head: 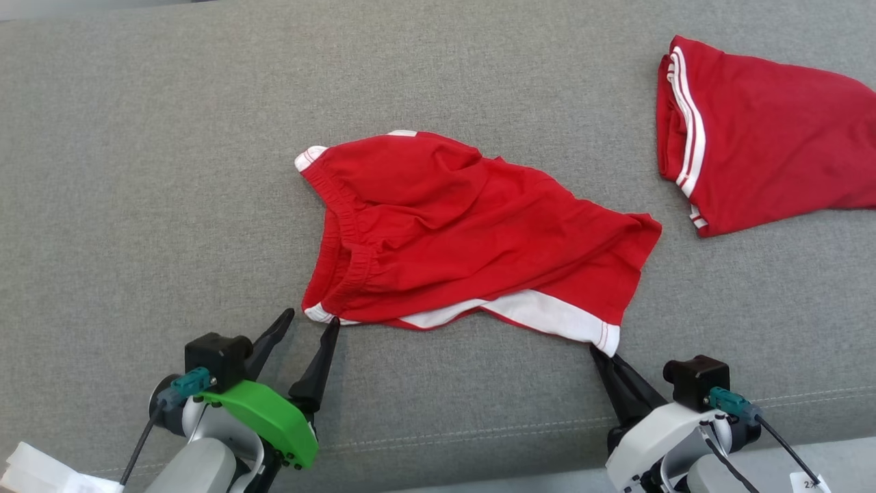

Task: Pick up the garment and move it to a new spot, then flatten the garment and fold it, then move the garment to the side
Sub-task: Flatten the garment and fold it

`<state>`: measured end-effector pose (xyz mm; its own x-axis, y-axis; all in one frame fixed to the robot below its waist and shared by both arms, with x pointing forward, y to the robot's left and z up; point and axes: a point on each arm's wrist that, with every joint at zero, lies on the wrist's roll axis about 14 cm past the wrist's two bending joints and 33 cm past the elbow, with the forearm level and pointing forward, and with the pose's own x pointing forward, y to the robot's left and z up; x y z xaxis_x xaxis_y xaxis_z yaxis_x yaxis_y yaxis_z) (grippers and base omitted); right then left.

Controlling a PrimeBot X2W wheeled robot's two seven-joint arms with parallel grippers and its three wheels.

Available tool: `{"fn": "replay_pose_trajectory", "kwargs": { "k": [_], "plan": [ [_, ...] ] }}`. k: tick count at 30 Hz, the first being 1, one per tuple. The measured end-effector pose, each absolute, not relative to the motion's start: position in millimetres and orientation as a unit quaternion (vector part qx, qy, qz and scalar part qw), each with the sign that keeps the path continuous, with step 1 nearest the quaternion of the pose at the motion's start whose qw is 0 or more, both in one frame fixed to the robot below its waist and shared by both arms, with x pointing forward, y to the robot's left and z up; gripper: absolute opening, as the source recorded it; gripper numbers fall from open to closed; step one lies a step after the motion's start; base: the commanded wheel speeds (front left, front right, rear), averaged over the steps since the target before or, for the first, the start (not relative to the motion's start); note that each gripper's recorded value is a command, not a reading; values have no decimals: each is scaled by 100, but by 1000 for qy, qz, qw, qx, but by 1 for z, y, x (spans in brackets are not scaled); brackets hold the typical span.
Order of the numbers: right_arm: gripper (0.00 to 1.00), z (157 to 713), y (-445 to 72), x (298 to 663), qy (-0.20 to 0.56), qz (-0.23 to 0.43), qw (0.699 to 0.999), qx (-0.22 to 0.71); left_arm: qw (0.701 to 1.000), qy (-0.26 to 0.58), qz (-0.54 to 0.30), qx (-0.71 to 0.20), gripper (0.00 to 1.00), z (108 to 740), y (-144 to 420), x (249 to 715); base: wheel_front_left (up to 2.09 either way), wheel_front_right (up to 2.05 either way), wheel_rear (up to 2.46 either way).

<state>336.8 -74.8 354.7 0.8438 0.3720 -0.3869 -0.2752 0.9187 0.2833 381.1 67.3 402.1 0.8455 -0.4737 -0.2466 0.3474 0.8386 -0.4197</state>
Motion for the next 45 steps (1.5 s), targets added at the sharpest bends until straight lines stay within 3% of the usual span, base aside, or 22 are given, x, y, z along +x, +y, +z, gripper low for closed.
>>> {"fn": "replay_pose_trajectory", "kwargs": {
  "k": [8,9,10,11,12,20,22,23,24,33,40,45],
  "plan": [
    [0,355,-77,340,219,165,955,111,941,163,-236,-179,100,408,59,392,0,0,0],
    [0,354,-77,339,220,164,955,111,941,164,-237,-179,94,408,58,392,0,0,0],
    [0,354,-77,340,220,164,955,111,940,165,-239,-179,81,407,57,391,0,0,0],
    [0,354,-77,340,220,163,955,111,940,166,-239,-179,55,407,57,391,0,0,0],
    [0,354,-77,340,220,163,955,111,939,167,-240,-178,49,406,56,391,0,0,0],
    [0,354,-79,340,220,158,956,112,938,176,-243,-176,42,401,54,388,0,0,0],
    [0,354,-80,341,220,158,956,112,937,178,-242,-177,35,400,55,387,0,0,0],
    [0,354,-80,341,219,157,956,112,937,180,-241,-178,25,399,55,387,0,0,0],
    [0,354,-80,341,219,157,957,112,936,182,-241,-178,0,397,55,386,0,0,0],
    [0,361,-87,346,207,145,961,115,934,180,-216,-220,0,403,61,390,0,0,0],
    [0,405,-94,372,133,138,971,145,927,137,-165,-308,0,433,80,401,0,0,0],
    [0,447,-78,382,92,188,965,160,914,101,-184,-346,0,470,75,405,0,0,0]
  ]
}}
